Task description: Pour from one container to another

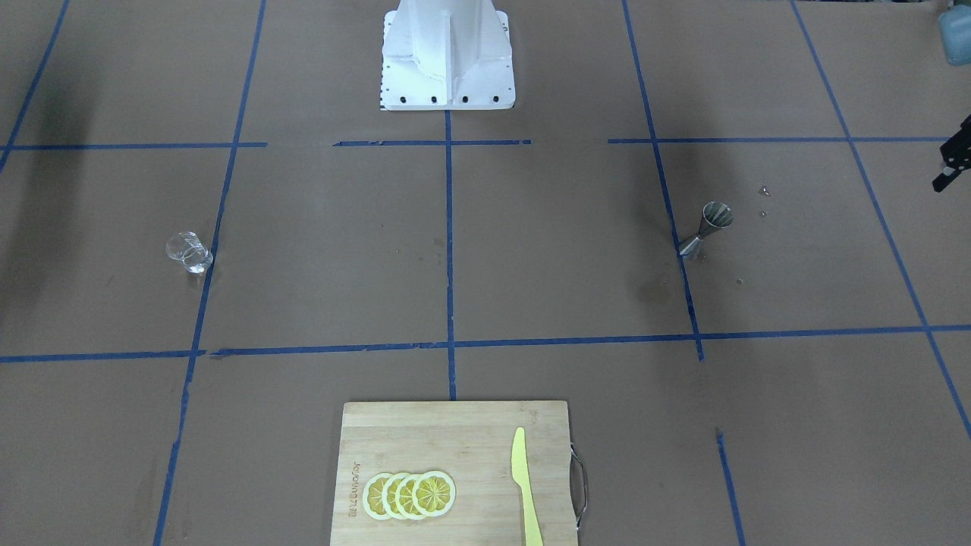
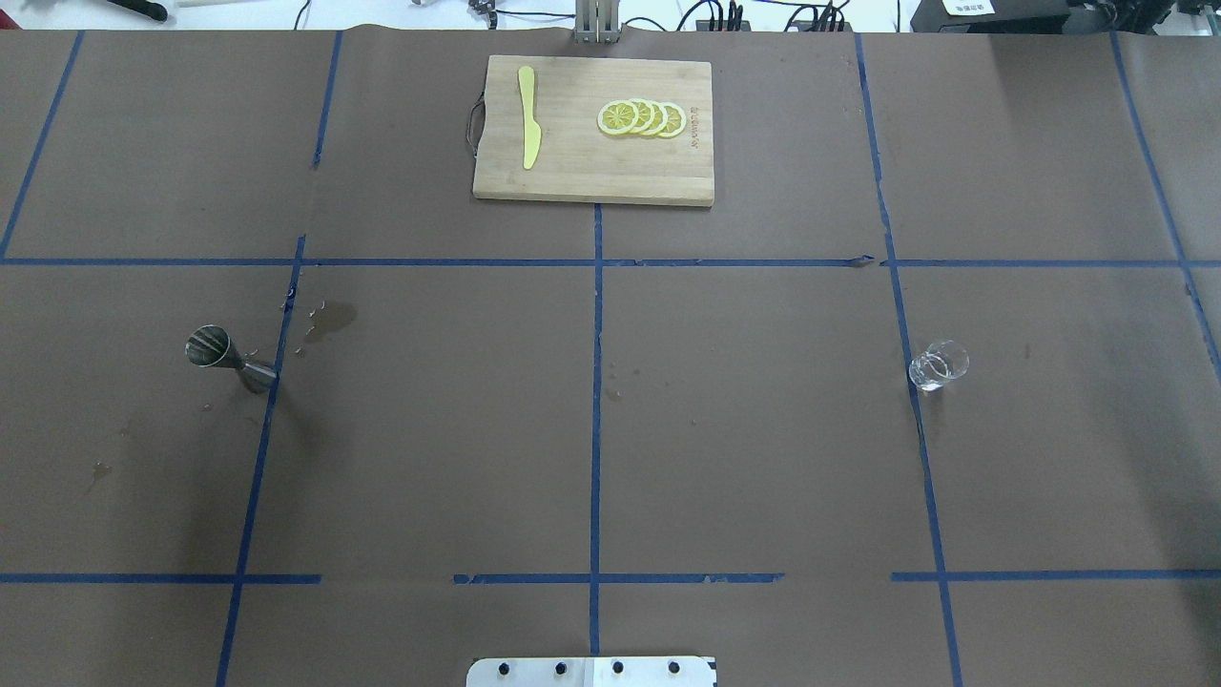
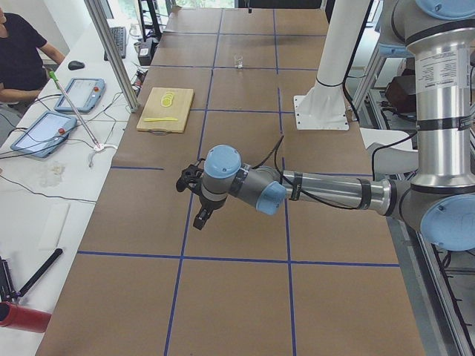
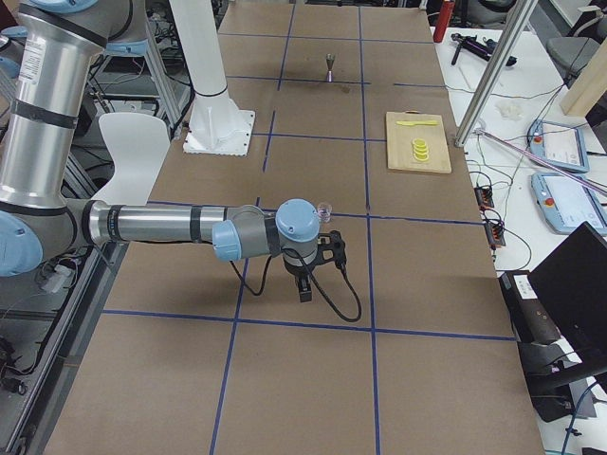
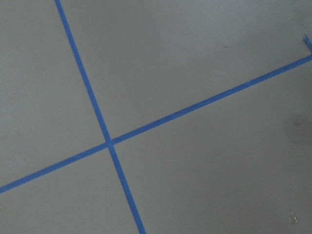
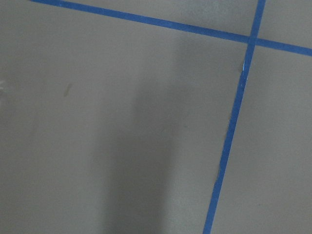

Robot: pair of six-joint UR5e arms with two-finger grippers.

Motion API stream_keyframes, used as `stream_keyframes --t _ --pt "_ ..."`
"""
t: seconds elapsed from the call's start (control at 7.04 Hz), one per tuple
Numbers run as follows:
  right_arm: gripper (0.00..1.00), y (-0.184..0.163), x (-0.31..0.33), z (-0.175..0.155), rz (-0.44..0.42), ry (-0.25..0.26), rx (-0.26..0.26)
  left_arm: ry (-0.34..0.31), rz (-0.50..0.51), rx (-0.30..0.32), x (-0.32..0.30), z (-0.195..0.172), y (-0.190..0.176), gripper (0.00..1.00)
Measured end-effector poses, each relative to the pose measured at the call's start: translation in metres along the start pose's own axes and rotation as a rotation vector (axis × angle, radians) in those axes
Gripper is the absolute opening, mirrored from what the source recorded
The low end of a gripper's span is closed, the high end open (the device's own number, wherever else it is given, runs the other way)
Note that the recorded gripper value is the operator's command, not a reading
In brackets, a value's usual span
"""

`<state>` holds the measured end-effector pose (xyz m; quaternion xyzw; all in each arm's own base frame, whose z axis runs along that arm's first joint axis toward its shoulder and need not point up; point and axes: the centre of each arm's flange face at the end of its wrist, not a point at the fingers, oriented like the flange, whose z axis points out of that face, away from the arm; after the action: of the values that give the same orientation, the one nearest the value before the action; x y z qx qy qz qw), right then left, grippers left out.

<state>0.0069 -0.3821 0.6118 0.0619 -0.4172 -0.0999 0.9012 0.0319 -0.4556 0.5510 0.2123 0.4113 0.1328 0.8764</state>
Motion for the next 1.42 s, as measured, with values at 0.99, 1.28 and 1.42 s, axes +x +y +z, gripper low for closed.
stream_keyframes --t 0.99,1.28,1.42 --pt "1.0 0.001 -0.008 -0.001 -0.022 -0.055 0.021 -0.07 -0.225 0.515 0.221 0.057 0.024 0.99" --pt "1.0 0.001 -0.01 -0.001 -0.023 -0.076 0.021 -0.159 -0.228 0.623 0.262 0.082 0.047 0.98" --pt "1.0 0.001 -0.01 -0.001 -0.023 -0.081 0.021 -0.192 -0.222 0.66 0.28 0.093 0.06 0.99"
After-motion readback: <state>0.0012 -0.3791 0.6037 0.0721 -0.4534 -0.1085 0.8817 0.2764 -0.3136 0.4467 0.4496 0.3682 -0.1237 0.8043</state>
